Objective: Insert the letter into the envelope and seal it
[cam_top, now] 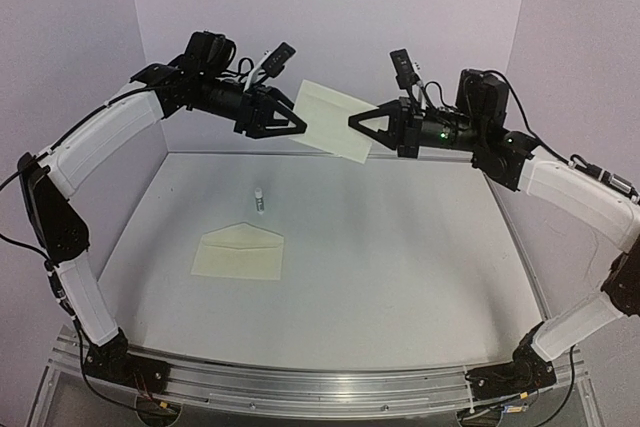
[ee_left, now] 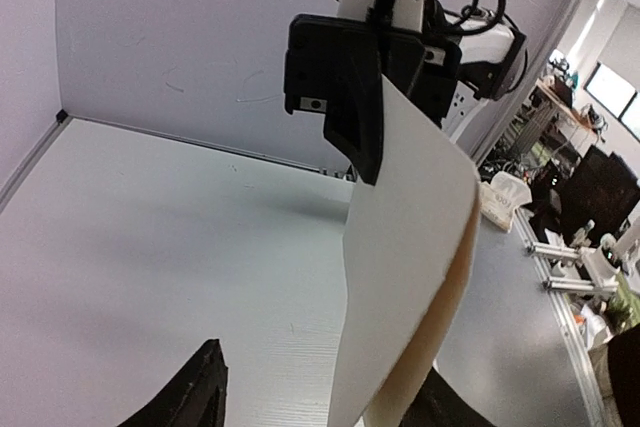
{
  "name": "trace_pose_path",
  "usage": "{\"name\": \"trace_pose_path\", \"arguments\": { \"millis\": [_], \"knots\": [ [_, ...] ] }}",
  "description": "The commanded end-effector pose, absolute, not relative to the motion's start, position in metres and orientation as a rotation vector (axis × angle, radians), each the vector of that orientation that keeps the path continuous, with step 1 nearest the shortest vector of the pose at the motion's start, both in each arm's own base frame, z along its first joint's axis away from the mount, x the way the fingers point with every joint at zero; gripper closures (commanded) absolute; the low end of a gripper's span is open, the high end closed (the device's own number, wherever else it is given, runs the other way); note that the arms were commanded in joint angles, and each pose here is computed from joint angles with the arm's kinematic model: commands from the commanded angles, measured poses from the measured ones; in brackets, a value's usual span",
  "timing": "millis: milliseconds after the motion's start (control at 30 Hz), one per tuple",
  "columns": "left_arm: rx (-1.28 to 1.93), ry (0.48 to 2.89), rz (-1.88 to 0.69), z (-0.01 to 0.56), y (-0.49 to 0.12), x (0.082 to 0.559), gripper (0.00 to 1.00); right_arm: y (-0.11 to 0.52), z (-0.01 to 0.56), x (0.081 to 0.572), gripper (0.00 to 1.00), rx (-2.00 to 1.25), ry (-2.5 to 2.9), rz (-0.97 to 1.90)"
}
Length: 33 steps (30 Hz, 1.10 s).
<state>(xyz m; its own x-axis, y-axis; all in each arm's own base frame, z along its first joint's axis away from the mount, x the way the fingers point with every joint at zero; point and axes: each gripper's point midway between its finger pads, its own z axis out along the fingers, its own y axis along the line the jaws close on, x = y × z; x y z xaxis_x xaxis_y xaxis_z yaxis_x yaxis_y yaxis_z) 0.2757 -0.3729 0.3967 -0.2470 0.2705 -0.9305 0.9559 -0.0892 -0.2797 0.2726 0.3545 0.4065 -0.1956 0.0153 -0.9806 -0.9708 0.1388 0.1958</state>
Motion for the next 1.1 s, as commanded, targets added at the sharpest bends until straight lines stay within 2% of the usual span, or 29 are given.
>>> {"name": "trace_pose_path", "arguments": {
  "millis": [0, 167, 233, 267, 400, 433, 500, 533, 600, 667, 767, 867, 1067],
  "knots": [
    [1.383, 1.478, -1.397, 0.412, -0.378, 0.267, 0.62, 0.358, 0.416, 0.268, 1.00, -1.017, 1.354, 1.281],
    [1.399, 1.443, -1.423, 0.419, -0.378, 0.262, 0.83, 0.362, 0.407, 0.272, 1.00, -1.016, 1.380, 1.293],
    [1.411, 1.434, -1.429, 0.419, -0.379, 0.258, 0.96, 0.362, 0.404, 0.274, 1.00, -1.012, 1.387, 1.286],
    [1.415, 1.434, -1.430, 0.418, -0.378, 0.257, 0.99, 0.362, 0.404, 0.275, 1.00, -1.011, 1.386, 1.282],
    [1.444, 1.432, -1.392, 0.411, -0.375, 0.255, 1.00, 0.361, 0.403, 0.275, 0.99, -1.012, 1.397, 1.271],
    [1.448, 1.441, -1.363, 0.408, -0.374, 0.256, 1.00, 0.360, 0.401, 0.278, 0.89, -1.006, 1.414, 1.251],
    [1.461, 1.470, -1.279, 0.397, -0.372, 0.262, 1.00, 0.357, 0.396, 0.283, 0.52, -1.007, 1.462, 1.183],
    [1.477, 1.474, -1.232, 0.392, -0.371, 0.265, 1.00, 0.354, 0.394, 0.285, 0.40, -1.011, 1.481, 1.135],
    [1.512, 1.475, -1.137, 0.382, -0.368, 0.270, 1.00, 0.348, 0.392, 0.289, 0.21, -1.032, 1.513, 1.040],
    [1.556, 1.472, -1.041, 0.371, -0.368, 0.273, 1.00, 0.345, 0.387, 0.291, 0.13, -1.074, 1.548, 0.968],
    [1.673, 1.447, -0.896, 0.350, -0.374, 0.264, 1.00, 0.352, 0.373, 0.284, 0.13, -1.190, 1.574, 0.935],
    [1.720, 1.428, -0.873, 0.343, -0.380, 0.255, 1.00, 0.368, 0.365, 0.277, 0.15, -1.271, 1.575, 0.948],
    [1.703, 1.433, -0.891, 0.347, -0.384, 0.255, 1.00, 0.380, 0.347, 0.270, 0.28, -1.346, 1.597, 1.019]
  ]
}}
